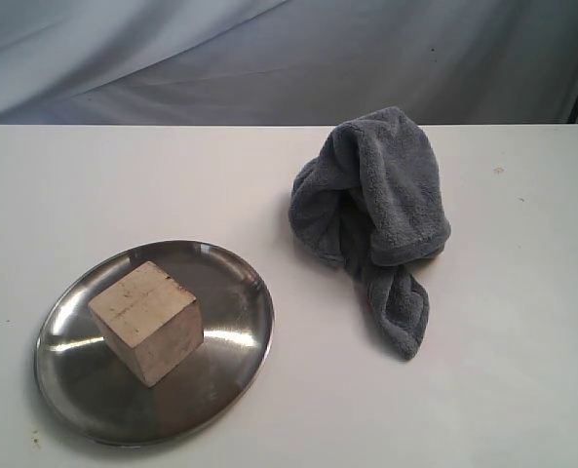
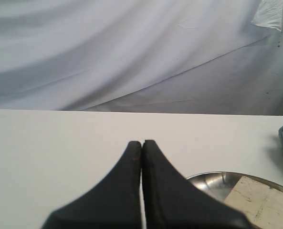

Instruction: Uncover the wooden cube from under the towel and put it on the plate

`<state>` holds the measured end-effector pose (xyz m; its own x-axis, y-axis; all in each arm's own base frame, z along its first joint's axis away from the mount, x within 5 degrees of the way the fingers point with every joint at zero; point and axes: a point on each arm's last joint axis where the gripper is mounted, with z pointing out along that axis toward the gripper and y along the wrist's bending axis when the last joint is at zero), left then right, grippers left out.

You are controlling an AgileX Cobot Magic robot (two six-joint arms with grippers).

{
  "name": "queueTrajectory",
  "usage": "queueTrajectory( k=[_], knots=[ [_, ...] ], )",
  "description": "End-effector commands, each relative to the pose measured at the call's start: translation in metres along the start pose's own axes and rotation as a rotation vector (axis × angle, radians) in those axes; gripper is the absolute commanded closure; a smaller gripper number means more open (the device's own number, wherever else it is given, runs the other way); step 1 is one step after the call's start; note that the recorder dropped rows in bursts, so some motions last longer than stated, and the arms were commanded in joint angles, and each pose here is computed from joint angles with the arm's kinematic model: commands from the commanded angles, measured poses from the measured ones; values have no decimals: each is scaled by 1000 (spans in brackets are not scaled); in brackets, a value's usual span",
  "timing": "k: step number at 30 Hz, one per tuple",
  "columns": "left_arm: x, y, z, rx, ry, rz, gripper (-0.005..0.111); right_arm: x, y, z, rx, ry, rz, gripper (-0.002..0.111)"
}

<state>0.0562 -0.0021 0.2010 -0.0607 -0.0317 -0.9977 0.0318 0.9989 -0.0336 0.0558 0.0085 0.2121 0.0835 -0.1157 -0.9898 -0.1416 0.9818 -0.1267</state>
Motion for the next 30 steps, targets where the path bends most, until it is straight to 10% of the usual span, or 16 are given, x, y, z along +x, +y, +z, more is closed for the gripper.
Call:
queueTrajectory(
  k=[1,30],
  knots=[
    [1,0,0,1,-1,-2,105,1,0,0,4,-2,-7,108],
    [1,0,0,1,-1,0,105,1,-4,0,70,6,6,108]
  ],
)
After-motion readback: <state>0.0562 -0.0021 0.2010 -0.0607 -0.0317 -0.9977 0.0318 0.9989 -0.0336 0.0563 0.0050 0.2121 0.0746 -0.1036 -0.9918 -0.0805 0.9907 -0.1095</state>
